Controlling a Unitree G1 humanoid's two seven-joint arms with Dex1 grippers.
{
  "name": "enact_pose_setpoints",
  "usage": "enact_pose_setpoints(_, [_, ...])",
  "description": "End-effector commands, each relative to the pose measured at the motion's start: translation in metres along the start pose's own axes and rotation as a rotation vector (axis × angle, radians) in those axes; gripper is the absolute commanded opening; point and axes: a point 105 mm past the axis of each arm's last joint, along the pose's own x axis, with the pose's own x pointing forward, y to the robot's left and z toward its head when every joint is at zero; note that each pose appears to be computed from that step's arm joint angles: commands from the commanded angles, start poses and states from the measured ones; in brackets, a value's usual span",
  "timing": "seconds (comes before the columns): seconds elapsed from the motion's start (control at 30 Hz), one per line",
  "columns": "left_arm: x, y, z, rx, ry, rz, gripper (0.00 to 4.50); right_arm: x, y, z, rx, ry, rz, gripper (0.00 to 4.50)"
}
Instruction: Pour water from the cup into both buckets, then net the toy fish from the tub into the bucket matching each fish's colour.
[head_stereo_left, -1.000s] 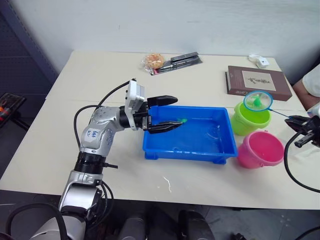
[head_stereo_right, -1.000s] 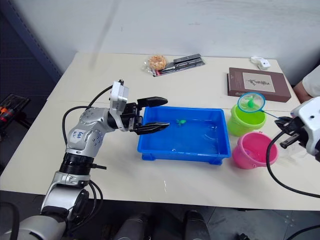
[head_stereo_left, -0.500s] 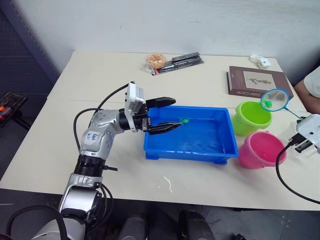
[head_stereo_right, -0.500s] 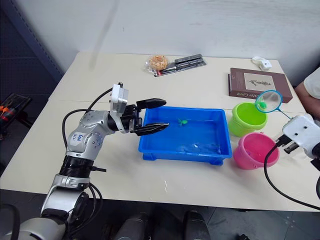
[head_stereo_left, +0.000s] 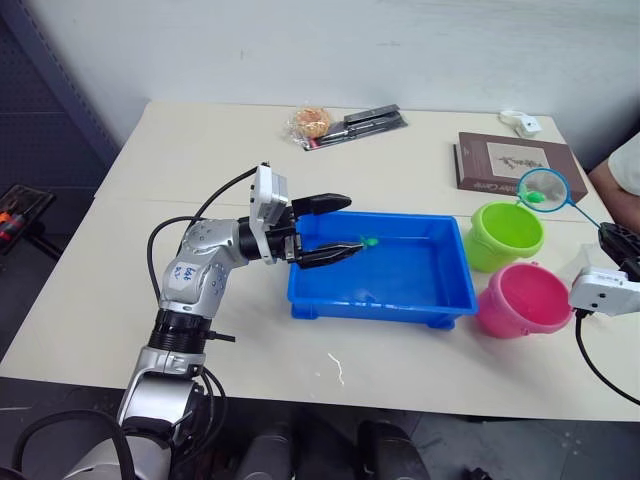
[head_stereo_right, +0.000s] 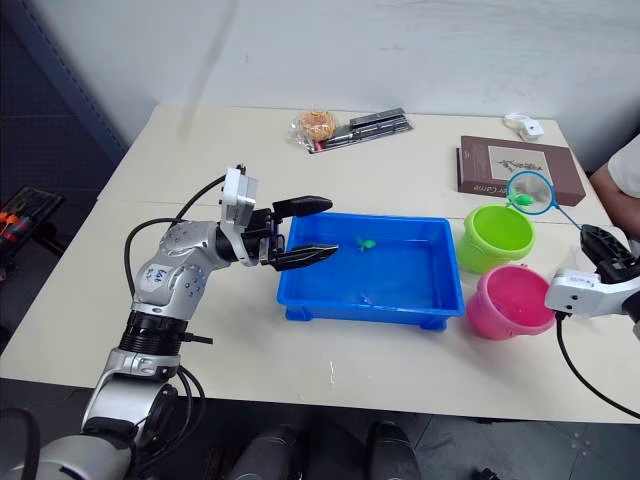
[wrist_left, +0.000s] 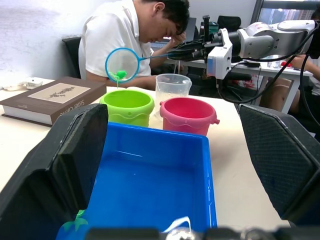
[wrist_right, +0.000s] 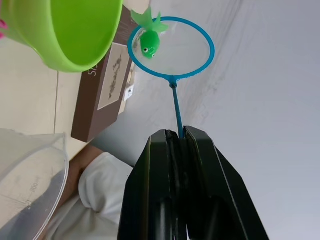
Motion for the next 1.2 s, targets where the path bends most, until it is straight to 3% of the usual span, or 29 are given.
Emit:
enact_pose_setpoints(0.03, [0.003, -0.003, 0.011, 0.039, -0.028, -0.010, 4.45, -0.001, 0.000, 0.010, -0.016, -0.042, -0.025, 0.00])
enact_pose_setpoints(0.73, [-0.008, -0.002, 0.009, 0.041, -0.009, 0.016, 4.45, -0.010, -0.005, 0.007, 0.058, 0.012, -0.115, 0.00])
enact_pose_setpoints(0.83, [-0.021, 0.000, 0.009, 0.046, 0.022, 0.043, 4.45, -0.006, -0.029, 0.021, 0.397, -0.064, -0.159, 0.00])
enact_pose_setpoints(0.93, [-0.037, 0.001, 0.006, 0.047, 0.063, 0.067, 4.45, -0.004, -0.039, 0.044, 0.679, -0.202, -0.106, 0.00])
enact_pose_setpoints(1.03, [-0.057, 0.002, 0.004, 0.055, 0.119, 0.098, 4.45, -0.004, -0.049, 0.079, 0.957, -0.381, 0.048, 0.00])
enact_pose_setpoints(1.2, [-0.082, 0.004, 0.004, 0.063, 0.175, 0.162, 4.45, -0.002, -0.031, 0.117, 1.185, -0.422, 0.381, 0.00])
